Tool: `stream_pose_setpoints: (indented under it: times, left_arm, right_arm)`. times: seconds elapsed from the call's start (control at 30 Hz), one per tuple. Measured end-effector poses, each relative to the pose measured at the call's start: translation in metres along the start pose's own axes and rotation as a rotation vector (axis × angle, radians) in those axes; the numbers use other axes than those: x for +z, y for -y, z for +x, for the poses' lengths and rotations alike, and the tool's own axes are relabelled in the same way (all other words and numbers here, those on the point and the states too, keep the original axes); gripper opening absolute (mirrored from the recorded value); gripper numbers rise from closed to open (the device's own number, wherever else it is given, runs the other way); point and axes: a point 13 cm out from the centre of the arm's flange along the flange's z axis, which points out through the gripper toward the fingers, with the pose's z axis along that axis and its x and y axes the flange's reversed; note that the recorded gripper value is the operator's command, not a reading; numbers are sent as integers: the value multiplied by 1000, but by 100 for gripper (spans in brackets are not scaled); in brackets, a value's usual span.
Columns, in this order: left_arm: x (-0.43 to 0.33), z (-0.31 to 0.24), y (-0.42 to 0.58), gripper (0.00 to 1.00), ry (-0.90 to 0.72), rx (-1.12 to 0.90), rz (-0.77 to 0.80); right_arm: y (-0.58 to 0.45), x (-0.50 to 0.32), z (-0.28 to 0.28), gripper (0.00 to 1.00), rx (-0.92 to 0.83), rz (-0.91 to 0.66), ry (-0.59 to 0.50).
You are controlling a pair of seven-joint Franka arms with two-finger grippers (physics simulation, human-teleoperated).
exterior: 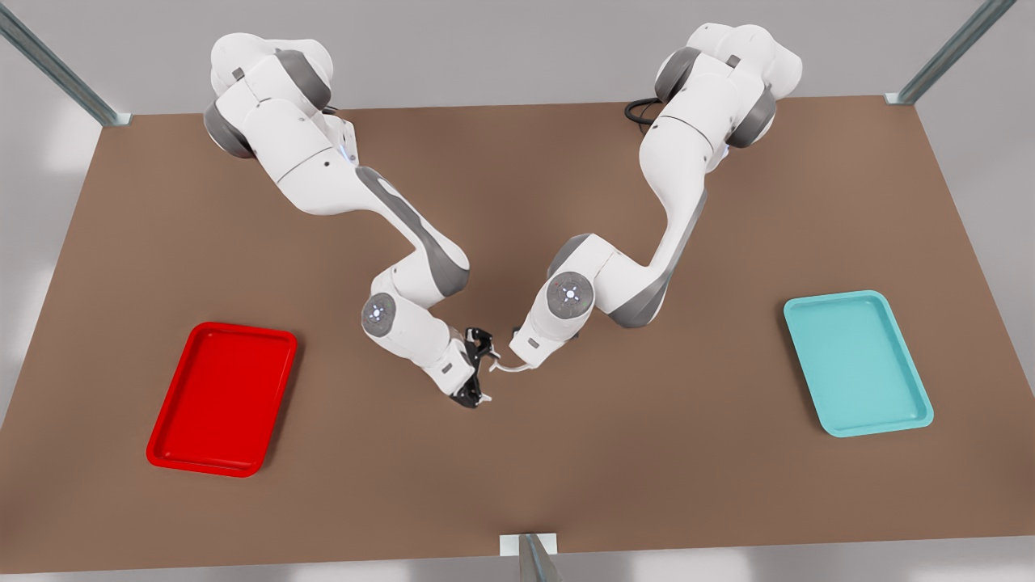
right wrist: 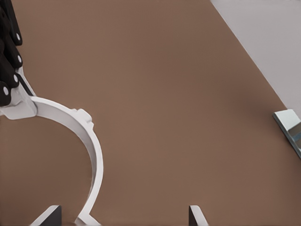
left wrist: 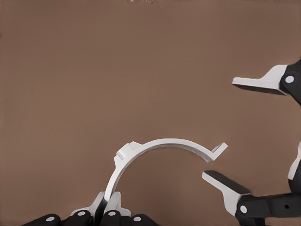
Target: Take the drainage pipe clamp from the left arm, pass it to the right arm, and place it in the plate on the right side
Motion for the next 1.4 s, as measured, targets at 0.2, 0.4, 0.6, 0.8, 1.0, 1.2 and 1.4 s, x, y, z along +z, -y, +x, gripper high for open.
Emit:
stream_pose_setpoints:
  times: [0.2, 0.4, 0.6, 0.8, 1.0, 1.2, 1.4]
  left_arm:
    - [-1, 0, 0, 21, 1, -19, 1]
    - [1, 4, 4, 21, 1, -23, -5]
    - [3, 2, 10, 21, 14, -33, 5]
    - [2, 0, 13, 21, 22, -48, 13]
    - [1, -1, 14, 100, 24, -57, 23]
    - [-28, -13, -9, 100, 37, -75, 4]
    - [-202, -84, -285, 100, 23, -352, -55]
  right_arm:
    - [-14, 18, -3, 100, -39, -19, -3]
    - [-21, 34, -8, 100, -68, -18, 6]
    - [-32, 51, -13, 100, -89, -14, 13]
    - [-31, 55, -18, 31, -100, 1, 24]
    - [-27, 54, -15, 21, -109, 5, 23]
    - [8, 42, 33, 21, -67, 24, -28]
    - [114, -138, 199, 21, 23, 122, -366]
